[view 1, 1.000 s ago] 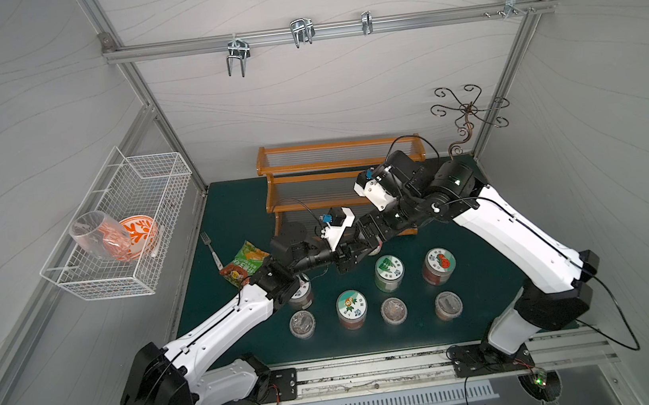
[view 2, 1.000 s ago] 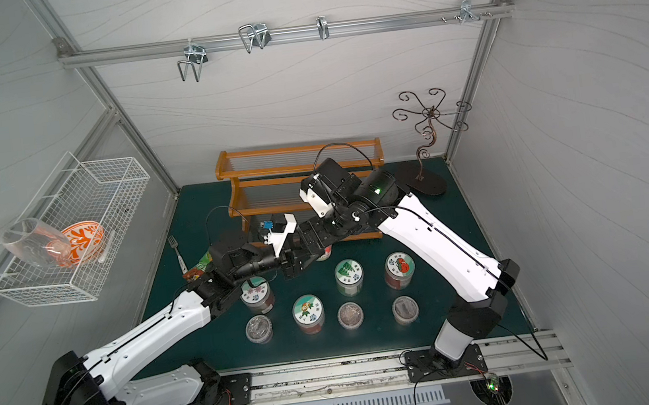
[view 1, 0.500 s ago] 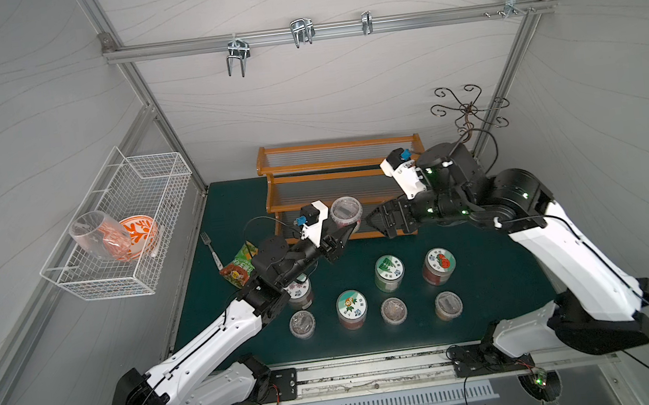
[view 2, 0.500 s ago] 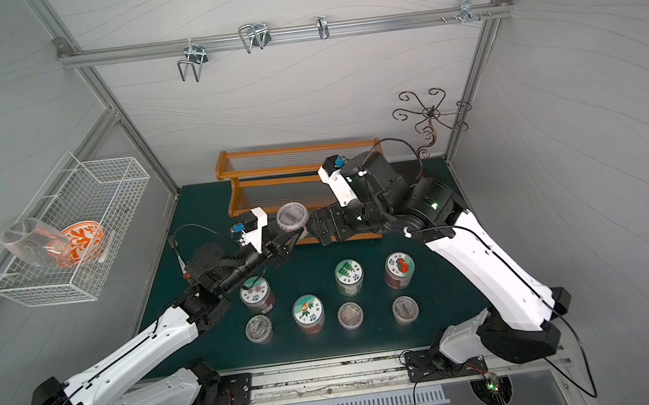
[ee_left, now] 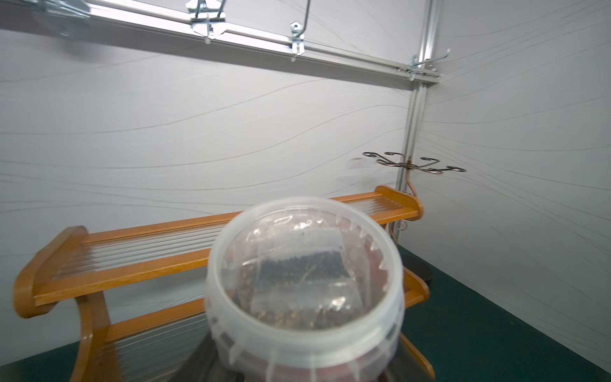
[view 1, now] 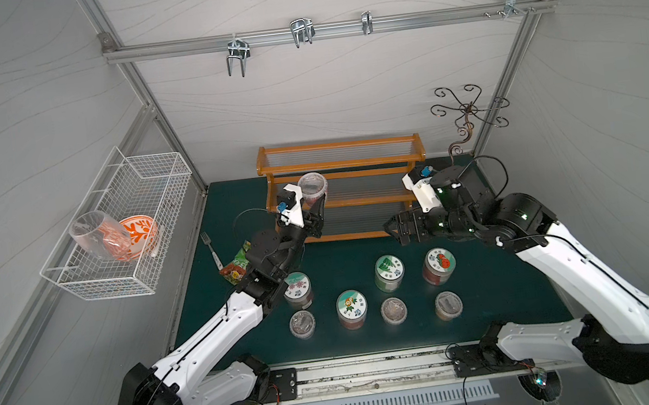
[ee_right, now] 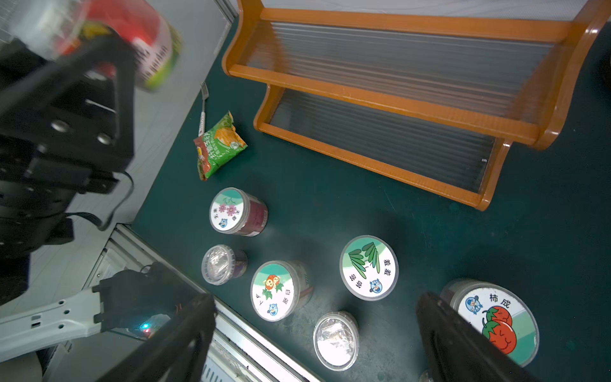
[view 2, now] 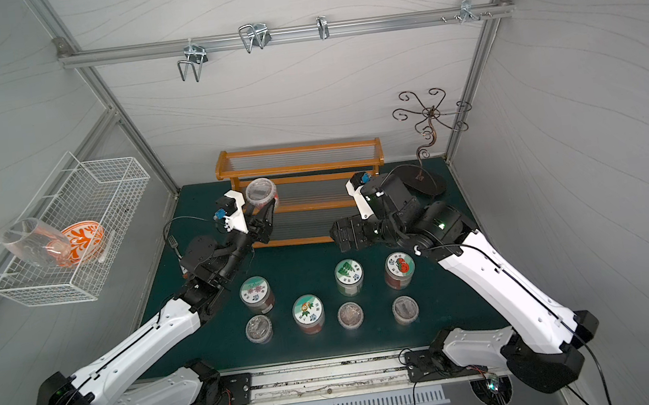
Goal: Place the seed container on the shelf
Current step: Place the seed jar on the shelf.
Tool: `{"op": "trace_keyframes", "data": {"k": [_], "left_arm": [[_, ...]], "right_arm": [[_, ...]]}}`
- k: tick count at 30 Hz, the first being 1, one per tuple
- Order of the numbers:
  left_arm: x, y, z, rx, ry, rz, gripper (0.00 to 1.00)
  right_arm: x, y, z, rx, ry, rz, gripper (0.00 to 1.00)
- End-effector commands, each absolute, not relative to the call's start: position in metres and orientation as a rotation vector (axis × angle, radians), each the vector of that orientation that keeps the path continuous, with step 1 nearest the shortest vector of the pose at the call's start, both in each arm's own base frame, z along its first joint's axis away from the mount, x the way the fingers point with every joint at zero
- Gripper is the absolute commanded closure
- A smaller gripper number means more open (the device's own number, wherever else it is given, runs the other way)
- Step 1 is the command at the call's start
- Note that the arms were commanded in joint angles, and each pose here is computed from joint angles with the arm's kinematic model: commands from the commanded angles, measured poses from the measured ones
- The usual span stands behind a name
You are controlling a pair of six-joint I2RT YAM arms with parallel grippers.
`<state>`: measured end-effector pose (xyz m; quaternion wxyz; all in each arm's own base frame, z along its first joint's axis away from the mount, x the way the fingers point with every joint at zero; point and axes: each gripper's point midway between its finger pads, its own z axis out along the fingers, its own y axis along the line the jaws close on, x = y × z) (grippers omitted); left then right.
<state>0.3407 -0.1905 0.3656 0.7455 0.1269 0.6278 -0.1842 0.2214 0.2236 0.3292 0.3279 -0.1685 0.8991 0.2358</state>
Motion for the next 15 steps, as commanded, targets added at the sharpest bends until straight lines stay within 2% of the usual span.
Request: {"op": "trace_keyframes", "data": {"k": [1, 15], "left_arm": [[0.350, -0.170, 0.418, 0.167, 1.239, -0.380, 0.53], [0.428, -0.129, 0.412, -0.010, 1.289, -0.212, 0.53]], "right_arm": [[0.221, 0.219, 0.335, -0.406, 2.318, 0.659, 0.01], [0.227, 0.212, 0.306, -0.373, 2.376, 0.659, 0.01]]}}
